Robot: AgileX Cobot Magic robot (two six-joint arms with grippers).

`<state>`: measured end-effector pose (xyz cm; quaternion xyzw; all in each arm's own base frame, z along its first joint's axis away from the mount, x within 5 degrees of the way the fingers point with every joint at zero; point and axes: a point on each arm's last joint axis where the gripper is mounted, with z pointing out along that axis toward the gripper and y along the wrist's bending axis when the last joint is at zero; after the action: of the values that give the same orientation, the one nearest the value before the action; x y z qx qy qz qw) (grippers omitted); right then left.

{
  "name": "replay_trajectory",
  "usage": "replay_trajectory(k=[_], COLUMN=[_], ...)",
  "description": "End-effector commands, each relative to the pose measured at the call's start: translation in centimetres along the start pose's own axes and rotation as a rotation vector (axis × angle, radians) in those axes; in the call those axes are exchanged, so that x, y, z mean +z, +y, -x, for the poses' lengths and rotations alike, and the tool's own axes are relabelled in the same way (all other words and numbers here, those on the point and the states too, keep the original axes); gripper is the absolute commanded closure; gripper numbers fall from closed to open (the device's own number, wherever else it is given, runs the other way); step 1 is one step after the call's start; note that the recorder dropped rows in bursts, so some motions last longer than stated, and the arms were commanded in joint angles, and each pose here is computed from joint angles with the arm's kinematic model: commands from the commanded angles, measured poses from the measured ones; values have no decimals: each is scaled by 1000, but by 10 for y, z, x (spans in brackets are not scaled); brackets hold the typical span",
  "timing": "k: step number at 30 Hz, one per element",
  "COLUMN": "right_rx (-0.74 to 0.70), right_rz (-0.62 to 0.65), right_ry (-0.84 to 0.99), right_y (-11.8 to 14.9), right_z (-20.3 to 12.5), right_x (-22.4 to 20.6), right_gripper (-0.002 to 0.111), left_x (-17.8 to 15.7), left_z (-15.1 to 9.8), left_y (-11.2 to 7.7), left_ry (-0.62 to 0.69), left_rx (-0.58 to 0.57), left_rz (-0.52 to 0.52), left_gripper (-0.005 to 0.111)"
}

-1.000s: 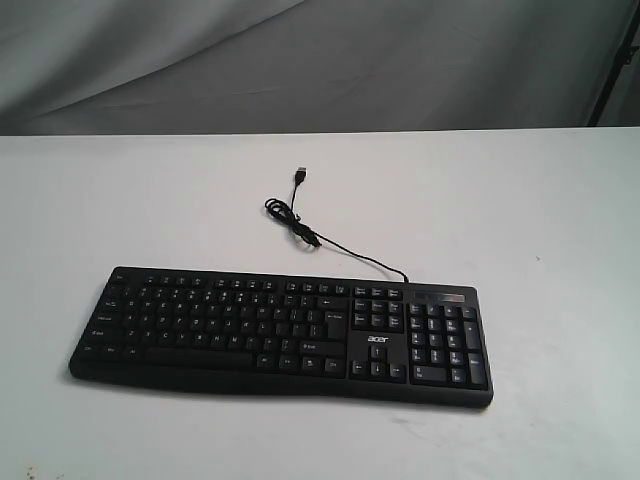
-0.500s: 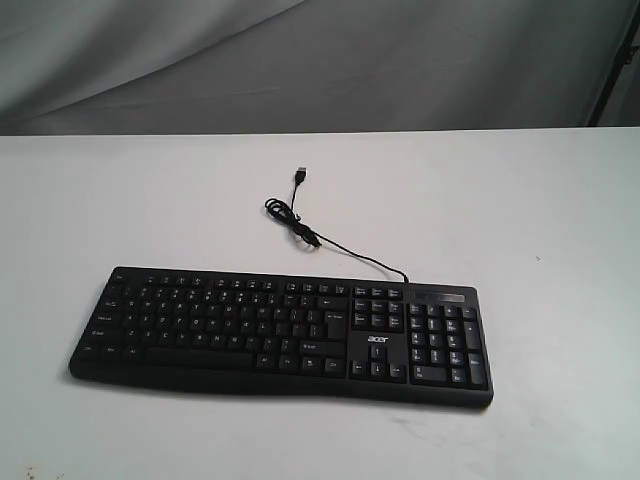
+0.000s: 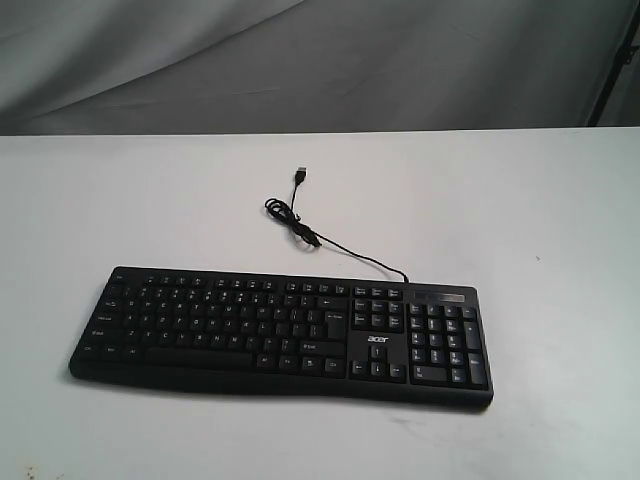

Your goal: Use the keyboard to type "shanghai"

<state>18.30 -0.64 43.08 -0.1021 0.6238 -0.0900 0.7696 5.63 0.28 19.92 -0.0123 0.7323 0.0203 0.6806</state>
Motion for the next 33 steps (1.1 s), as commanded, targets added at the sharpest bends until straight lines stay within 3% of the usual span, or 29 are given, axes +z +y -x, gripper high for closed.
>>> replay_trajectory(k=[1, 6, 13, 19, 23, 28, 29, 31, 33], right_rx=[-180, -30, -26, -71, -96, -173, -184, -205, -229], right_rz=[-187, -276, 122, 691, 872, 1213, 1240, 1330, 1406], right_ry=[251, 421, 620, 732, 656, 556, 547, 525, 546], right_y=[-24, -33, 23, 107, 160, 289, 301, 357, 393], right_z=[-17, -35, -75, -101, -107, -99, -97, -98, -109], right_x=[36, 76, 141, 171, 179, 138, 132, 100, 76], right_gripper=[108, 108, 108, 108, 108, 108, 108, 108, 108], left_x=[0, 0, 0, 0, 0, 0, 0, 0, 0], left_z=[0, 0, 0, 0, 0, 0, 0, 0, 0], left_y=[0, 0, 0, 0, 0, 0, 0, 0, 0], left_ry=[-7, -7, -7, -7, -7, -7, -7, -7, -7], left_rx=[-2, -2, -2, -2, -2, -2, -2, -2, -2], left_rz=[-7, -7, -7, -7, -7, -7, -7, -7, -7], left_gripper=[107, 107, 107, 107, 107, 107, 107, 107, 107])
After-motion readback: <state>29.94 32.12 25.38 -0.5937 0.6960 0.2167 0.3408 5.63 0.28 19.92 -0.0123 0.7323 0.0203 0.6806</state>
